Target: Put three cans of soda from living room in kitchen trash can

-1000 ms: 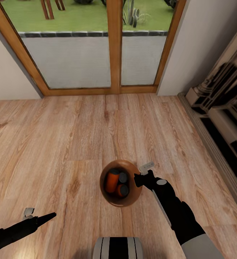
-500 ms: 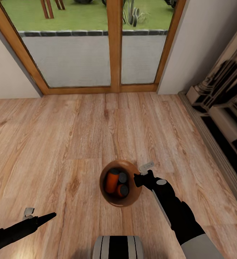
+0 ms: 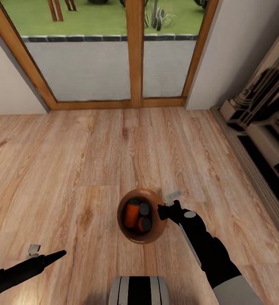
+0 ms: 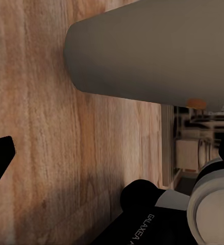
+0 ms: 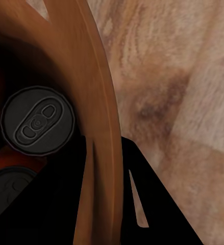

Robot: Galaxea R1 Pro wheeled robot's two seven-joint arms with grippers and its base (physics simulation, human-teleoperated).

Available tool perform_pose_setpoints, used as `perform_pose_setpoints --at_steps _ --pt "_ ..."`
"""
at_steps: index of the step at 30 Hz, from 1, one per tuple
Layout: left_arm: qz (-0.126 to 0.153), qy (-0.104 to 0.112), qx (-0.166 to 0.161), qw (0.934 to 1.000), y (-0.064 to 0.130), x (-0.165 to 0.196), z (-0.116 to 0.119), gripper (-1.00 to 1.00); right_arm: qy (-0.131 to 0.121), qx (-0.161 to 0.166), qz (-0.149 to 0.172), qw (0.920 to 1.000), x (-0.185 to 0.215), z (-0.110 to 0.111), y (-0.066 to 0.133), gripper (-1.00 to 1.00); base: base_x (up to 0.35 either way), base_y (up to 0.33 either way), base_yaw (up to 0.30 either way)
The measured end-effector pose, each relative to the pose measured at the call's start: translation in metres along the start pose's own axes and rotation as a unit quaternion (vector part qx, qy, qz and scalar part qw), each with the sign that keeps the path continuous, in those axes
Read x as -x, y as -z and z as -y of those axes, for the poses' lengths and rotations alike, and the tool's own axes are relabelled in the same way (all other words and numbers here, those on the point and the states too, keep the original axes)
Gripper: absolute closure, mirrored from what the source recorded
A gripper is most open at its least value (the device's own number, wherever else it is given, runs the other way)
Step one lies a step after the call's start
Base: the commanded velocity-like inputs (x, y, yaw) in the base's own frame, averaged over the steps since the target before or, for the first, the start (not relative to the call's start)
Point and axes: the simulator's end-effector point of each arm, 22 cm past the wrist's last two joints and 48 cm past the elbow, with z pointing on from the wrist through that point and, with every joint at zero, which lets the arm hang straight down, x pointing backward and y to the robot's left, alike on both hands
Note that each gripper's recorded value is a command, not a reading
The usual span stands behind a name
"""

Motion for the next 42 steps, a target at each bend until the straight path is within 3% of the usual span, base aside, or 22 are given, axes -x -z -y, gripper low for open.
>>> perform_pose_setpoints --at_steps 42 --pt "-0.009 0.015 0.006 0.9998 -0.005 -0.014 -0.018 -1.00 -0.005 0.005 -0.016 0.9998 -0.024 -0.002 -0.017 1.00 0.000 0.000 0.000"
